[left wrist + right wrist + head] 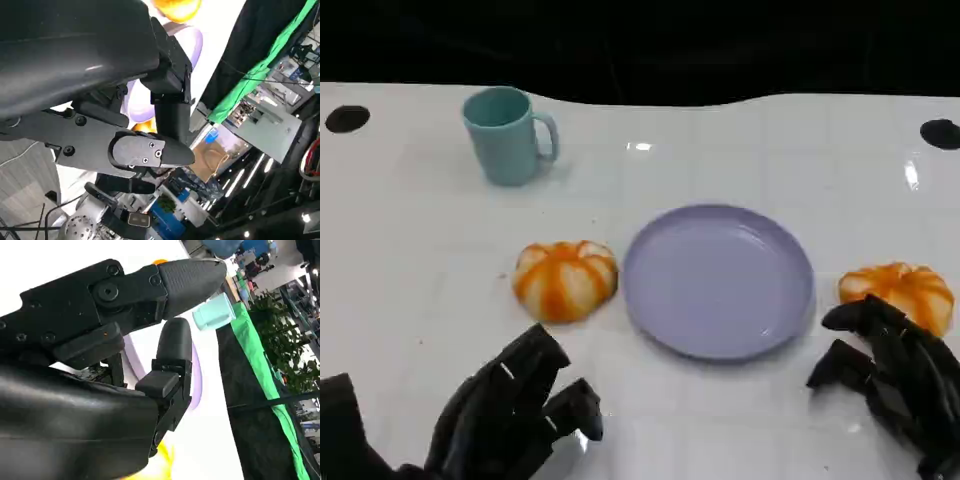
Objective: Grasp the bread from the table and place it into the plate.
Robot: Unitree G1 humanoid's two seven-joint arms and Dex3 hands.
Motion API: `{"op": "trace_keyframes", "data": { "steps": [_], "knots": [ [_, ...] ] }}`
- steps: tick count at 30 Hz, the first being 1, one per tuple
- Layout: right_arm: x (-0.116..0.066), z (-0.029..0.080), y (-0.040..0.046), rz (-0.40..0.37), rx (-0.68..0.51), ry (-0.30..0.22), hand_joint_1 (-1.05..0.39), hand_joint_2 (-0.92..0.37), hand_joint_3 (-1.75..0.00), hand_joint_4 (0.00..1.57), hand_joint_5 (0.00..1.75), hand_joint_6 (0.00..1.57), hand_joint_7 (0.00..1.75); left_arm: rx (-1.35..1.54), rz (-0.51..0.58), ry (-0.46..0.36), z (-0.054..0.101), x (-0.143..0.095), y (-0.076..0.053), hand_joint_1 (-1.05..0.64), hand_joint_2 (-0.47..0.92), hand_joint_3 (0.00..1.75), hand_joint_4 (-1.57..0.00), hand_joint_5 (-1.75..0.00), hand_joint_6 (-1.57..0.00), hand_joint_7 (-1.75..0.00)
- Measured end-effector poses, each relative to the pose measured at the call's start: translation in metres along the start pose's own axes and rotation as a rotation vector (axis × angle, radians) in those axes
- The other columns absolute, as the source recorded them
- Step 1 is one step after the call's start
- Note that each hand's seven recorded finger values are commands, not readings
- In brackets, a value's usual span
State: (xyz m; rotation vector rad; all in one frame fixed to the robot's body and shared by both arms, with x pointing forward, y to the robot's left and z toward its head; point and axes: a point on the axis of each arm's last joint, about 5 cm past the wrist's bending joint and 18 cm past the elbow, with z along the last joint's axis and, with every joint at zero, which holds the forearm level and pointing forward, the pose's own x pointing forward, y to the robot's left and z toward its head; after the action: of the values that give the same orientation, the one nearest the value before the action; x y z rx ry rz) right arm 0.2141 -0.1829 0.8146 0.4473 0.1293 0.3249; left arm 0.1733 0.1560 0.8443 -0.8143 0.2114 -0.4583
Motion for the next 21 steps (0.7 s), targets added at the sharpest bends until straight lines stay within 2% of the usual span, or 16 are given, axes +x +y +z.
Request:
{"op": "trace_keyframes", "data": {
  "steps": [21],
  "knots": [
    [0.0002, -0.0004, -0.0003, 0.005, 0.005, -0.002, -0.55, -0.92, -0.20, 0.65, 1.55, 0.60, 1.24, 0.004, -0.006, -0.008, 0.0029, 0.0025, -0.0002, -0.51, 0.92, 0.23, -0.77, -1.75, -0.58, -1.62]
  ]
}}
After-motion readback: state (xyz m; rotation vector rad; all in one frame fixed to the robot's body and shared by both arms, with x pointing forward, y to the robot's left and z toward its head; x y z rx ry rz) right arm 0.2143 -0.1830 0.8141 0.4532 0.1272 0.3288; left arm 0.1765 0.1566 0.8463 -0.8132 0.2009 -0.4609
